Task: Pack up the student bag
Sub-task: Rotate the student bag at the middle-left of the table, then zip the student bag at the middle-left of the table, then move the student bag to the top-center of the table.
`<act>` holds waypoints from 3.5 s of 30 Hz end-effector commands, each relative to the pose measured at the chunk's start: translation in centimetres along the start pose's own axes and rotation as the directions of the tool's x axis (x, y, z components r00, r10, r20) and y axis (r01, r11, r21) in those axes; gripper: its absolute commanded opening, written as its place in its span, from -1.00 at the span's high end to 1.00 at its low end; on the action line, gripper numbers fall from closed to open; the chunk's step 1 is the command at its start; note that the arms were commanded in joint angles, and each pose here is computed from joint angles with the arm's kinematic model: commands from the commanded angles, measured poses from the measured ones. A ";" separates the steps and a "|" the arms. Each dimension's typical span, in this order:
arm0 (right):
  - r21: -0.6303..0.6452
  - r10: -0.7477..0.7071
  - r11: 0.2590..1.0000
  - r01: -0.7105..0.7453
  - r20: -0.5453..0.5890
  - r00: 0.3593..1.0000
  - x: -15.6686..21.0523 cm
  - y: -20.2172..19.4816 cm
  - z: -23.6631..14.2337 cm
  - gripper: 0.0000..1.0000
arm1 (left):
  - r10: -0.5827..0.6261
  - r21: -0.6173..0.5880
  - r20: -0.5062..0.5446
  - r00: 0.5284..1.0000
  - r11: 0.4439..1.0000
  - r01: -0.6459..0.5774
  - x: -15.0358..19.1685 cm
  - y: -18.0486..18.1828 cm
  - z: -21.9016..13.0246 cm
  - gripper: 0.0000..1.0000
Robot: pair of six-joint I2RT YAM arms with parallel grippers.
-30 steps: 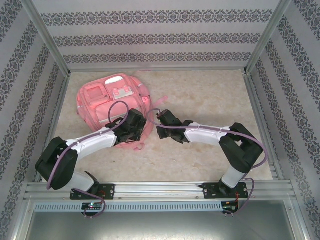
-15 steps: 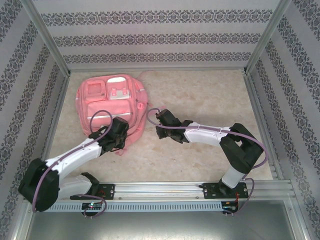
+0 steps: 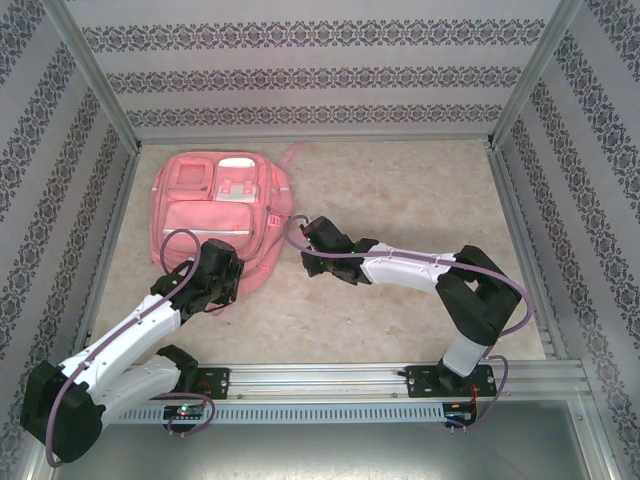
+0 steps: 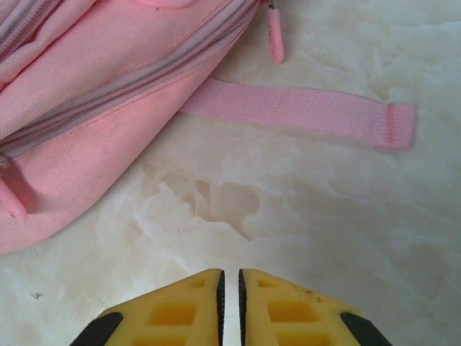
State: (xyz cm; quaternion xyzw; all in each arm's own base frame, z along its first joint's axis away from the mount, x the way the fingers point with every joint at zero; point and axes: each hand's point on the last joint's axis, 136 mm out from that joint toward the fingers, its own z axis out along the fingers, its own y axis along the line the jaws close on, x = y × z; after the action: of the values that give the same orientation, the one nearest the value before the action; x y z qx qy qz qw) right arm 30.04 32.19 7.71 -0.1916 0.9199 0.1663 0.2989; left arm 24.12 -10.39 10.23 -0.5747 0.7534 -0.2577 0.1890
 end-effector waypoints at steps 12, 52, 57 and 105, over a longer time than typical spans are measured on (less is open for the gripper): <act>-0.210 -0.098 0.973 0.097 0.008 0.995 -0.3 6.2 0.1 0.28 | -0.010 0.033 0.124 0.992 0.999 0.006 -2.2 -0.3 2.4 0.27; -0.118 -0.169 0.980 0.158 -0.094 0.981 -0.8 5.7 6.0 1.00 | 0.062 0.006 0.140 0.988 0.998 -0.064 -2.7 -1.0 0.0 1.00; 0.023 -0.073 0.997 0.075 -0.077 0.994 -1.7 0.1 5.5 1.00 | 0.101 -0.018 0.187 0.977 0.995 -0.100 -3.8 -0.3 -1.6 1.00; 0.351 0.260 0.886 -0.303 0.165 0.951 -8.6 -21.7 -4.6 0.14 | 0.759 0.157 -0.072 0.648 0.650 -0.744 12.0 -14.9 -3.7 -0.72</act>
State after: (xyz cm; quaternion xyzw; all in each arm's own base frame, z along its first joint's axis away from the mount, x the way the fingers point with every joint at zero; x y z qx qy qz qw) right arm 44.29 14.39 8.87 0.0060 0.9486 0.0511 0.3121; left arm 30.59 -27.10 20.59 -0.2277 0.9009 -0.2946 0.2231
